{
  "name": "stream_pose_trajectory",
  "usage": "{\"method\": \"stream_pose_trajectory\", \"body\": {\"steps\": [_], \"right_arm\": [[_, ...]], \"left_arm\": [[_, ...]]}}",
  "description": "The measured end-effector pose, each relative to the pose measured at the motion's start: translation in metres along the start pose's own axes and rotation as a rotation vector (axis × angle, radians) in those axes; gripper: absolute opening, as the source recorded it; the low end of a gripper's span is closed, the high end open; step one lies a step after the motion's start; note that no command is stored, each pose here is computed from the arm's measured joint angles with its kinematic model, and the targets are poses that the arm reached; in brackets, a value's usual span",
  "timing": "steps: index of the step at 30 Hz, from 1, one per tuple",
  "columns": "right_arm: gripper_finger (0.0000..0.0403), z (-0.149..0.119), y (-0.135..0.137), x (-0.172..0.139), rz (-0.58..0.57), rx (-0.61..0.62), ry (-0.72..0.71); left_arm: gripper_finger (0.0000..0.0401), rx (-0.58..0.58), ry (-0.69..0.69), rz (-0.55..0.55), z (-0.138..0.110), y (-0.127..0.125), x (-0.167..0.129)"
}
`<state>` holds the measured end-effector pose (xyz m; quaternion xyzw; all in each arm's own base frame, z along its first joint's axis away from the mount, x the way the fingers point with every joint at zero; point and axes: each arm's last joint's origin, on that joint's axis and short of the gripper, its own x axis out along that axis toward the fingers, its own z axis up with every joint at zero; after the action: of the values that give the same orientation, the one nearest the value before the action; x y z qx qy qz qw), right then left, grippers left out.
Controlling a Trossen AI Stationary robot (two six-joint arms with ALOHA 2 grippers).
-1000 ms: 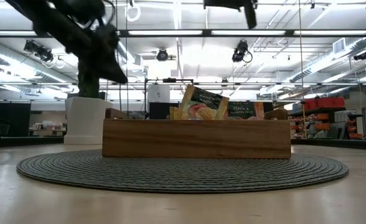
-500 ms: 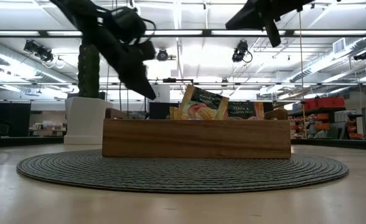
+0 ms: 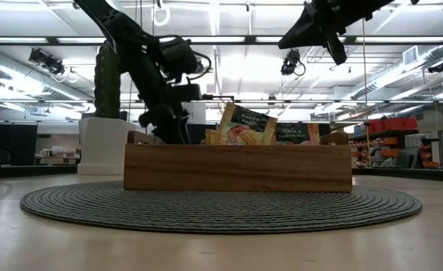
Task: Pick & Place Tea
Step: Put the white orange tea bag into the left section of the wooden organizer
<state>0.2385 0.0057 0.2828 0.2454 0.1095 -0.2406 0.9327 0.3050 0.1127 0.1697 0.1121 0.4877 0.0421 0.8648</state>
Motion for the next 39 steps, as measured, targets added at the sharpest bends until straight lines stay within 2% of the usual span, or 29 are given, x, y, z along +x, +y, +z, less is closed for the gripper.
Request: {"method": "stream_pose_trajectory", "body": {"steps": [9,22,29,34,39], "right_arm": [[0.0005,-0.004,-0.003,0.0,-0.03,-0.018,0.037],[0.0006,-0.007,-0.006,0.0,-0.059,-0.02,0.065],[0.0006,-0.008,-0.007,0.0,-0.089,-0.024,0.059],[0.0006,-0.01,-0.009,0.0,-0.103,-0.006,0.076],[0.0006,-0.01,-0.009,0.0,-0.109,0.006,0.079]], "left_arm": [[0.0206,0.033,0.098,-0.018,-0.011,-0.006,0.027],[0.0191,0.042,0.061,0.002,-0.006,-0.006,0.029],[0.0169,0.045,0.038,-0.065,-0.008,-0.009,0.041],[0.0144,0.035,0.057,-0.067,-0.01,-0.011,0.046],[0.0084,-0.011,0.084,-0.048,-0.003,-0.008,0.043]]}}
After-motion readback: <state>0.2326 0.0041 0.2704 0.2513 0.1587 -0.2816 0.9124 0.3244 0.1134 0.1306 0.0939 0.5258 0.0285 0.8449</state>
